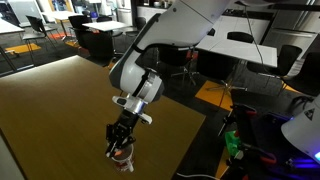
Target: Take the orange marker out of the maroon mug
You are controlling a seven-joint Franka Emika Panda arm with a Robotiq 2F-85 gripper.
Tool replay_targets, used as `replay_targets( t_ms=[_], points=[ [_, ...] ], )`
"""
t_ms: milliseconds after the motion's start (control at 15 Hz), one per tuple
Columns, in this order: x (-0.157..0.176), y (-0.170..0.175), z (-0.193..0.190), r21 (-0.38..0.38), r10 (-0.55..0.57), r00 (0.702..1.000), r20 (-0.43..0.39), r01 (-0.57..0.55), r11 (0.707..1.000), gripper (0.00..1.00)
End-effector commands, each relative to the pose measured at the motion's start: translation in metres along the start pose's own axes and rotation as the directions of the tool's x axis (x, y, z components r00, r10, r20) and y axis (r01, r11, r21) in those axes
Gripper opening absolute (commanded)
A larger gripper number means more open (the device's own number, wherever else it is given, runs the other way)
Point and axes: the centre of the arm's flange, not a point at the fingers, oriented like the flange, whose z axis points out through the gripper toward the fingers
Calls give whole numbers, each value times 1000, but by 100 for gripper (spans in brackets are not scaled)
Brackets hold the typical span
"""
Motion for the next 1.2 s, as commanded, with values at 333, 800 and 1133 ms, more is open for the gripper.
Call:
replay_targets(
  t_ms=[333, 800, 1133],
  points=[
    [34, -20, -42, -67, -31, 999, -41, 28, 997, 5],
    [69, -33, -70, -52, -50, 998, -37, 48, 998, 5],
    [88, -34, -96, -99, -56, 998, 3, 56, 993, 5]
  ],
)
